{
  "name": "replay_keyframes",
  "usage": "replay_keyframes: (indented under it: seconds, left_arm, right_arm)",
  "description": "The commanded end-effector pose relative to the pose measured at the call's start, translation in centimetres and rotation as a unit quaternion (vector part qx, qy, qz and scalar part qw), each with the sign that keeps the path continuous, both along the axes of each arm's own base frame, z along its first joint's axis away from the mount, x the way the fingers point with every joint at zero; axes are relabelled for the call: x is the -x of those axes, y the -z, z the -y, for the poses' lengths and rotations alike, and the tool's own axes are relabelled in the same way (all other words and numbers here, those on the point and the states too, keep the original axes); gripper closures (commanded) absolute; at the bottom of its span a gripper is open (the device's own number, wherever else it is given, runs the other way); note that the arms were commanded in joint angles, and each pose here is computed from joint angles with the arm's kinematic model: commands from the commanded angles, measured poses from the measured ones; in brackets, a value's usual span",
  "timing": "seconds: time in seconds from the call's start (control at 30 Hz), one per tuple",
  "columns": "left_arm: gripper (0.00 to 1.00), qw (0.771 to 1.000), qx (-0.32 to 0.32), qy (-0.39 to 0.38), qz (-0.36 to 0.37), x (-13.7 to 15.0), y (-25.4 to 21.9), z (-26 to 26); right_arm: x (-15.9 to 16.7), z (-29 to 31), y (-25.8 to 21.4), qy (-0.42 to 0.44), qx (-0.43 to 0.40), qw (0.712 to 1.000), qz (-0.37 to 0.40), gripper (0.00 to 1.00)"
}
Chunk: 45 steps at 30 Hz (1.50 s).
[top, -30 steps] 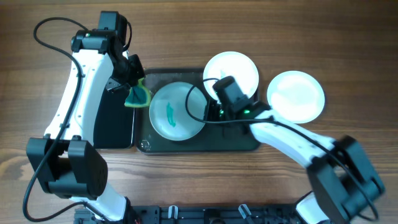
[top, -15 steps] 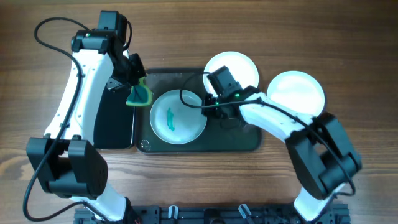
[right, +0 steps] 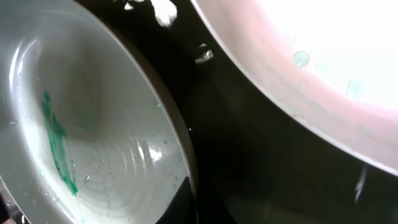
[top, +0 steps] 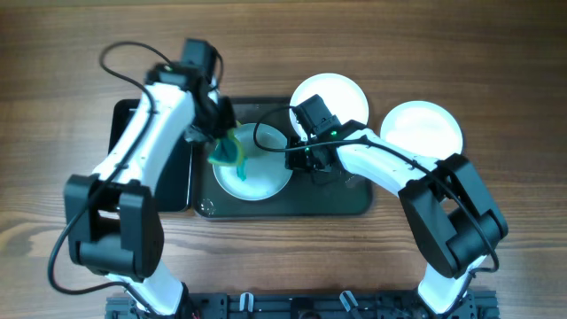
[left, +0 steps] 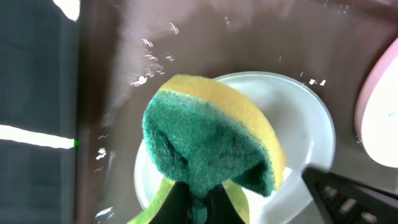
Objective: Clean dirty plates on tray and stack at the side
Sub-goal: 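Scrub the centered white plate with the sponge in the left gripper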
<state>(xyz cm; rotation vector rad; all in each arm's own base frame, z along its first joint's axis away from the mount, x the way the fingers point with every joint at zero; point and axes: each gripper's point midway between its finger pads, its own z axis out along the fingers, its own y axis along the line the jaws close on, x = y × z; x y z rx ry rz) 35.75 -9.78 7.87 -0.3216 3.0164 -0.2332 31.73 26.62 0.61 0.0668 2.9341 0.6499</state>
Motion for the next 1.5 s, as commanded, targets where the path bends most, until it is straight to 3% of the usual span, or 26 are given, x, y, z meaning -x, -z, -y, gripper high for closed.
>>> replay_keyframes:
  seconds: [0.0,0.23,0.33,0.43,0.47,0.53,0.6,0.67,0.73,0.77,0.83,0.97,1.07,1.13,1.17,1.23,1.37,1.47]
  left_arm:
    - [0.96,0.999,0.013,0.030,-0.007,1.5,3.6,1.7]
    - [0.96,0.998,0.022,0.037,-0.048,3.6,9.0,2.2]
    - [0.96,0.987,0.110,0.089,-0.081,5.3,9.4,6.0]
    - [0.96,0.946,0.239,0.207,-0.063,6.7,7.2,10.8]
    - [0.96,0.943,0.245,0.218,-0.057,6.7,7.1,11.3]
    - [0.96,0.961,0.194,0.191,-0.053,5.8,8.1,10.1]
    - [0.96,0.987,0.102,0.113,-0.050,4.3,9.4,7.2]
    - [0.96,0.999,-0.016,0.023,-0.042,3.1,10.1,3.2]
    - [0.96,0.981,-0.165,-0.096,-0.032,2.9,9.0,-2.3]
    - [0.96,0.969,-0.216,-0.119,-0.026,3.0,8.0,-4.1]
    - [0.96,0.964,-0.236,-0.120,-0.025,2.9,7.3,-4.7]
    - [0.96,0.975,-0.190,-0.097,-0.058,3.9,7.8,-3.1]
    - [0.96,0.995,-0.032,0.037,-0.086,4.4,8.3,2.7]
    - [0.96,0.986,0.082,0.122,-0.082,4.8,7.5,6.6]
    - [0.96,0.967,0.165,0.181,-0.069,5.1,6.4,9.3]
    - [0.96,0.948,0.232,0.216,-0.039,4.6,5.1,11.5]
    - [0.96,0.960,0.200,0.197,0.001,2.2,5.6,11.1]
    - [0.96,0.994,0.049,0.095,0.015,-0.1,7.6,6.3]
  right_arm:
    - [-0.2,-0.5,0.1,-0.001,-0.007,1.000,-0.006,0.96]
    - [-0.2,-0.6,0.1,-0.002,-0.009,1.000,-0.005,0.96]
    - [-0.2,-0.6,0.1,-0.005,-0.010,1.000,-0.006,0.96]
    - [-0.2,-0.6,0.1,-0.005,-0.010,1.000,-0.005,0.96]
    - [-0.2,-0.7,0.1,-0.005,-0.010,1.000,-0.005,0.96]
    - [-0.2,-0.7,0.1,-0.005,-0.010,1.000,-0.005,0.96]
    - [-0.2,-0.7,0.0,-0.004,-0.010,1.000,-0.005,0.96]
    - [-0.2,-0.7,0.1,-0.004,-0.010,1.000,-0.005,0.96]
    - [-0.2,-0.6,0.1,-0.005,-0.010,1.000,-0.005,0.96]
    - [-0.2,-0.6,0.1,-0.005,-0.010,1.000,-0.005,0.96]
    - [-0.2,-0.6,0.1,-0.006,-0.010,1.000,-0.004,0.95]
    - [-0.2,-0.6,0.1,-0.004,-0.010,1.000,-0.006,0.96]
    - [-0.2,-0.6,0.1,-0.004,-0.009,1.000,-0.006,0.96]
    - [-0.1,-0.6,0.1,-0.005,-0.009,1.000,-0.006,0.96]
    - [-0.2,-0.6,0.1,-0.005,-0.009,1.000,-0.006,0.96]
    - [-0.1,-0.6,0.1,-0.005,-0.009,1.000,-0.006,0.96]
    - [-0.1,-0.6,0.1,-0.005,-0.009,1.000,-0.006,0.96]
    - [-0.1,-0.6,0.1,-0.006,-0.009,1.000,-0.006,0.96]
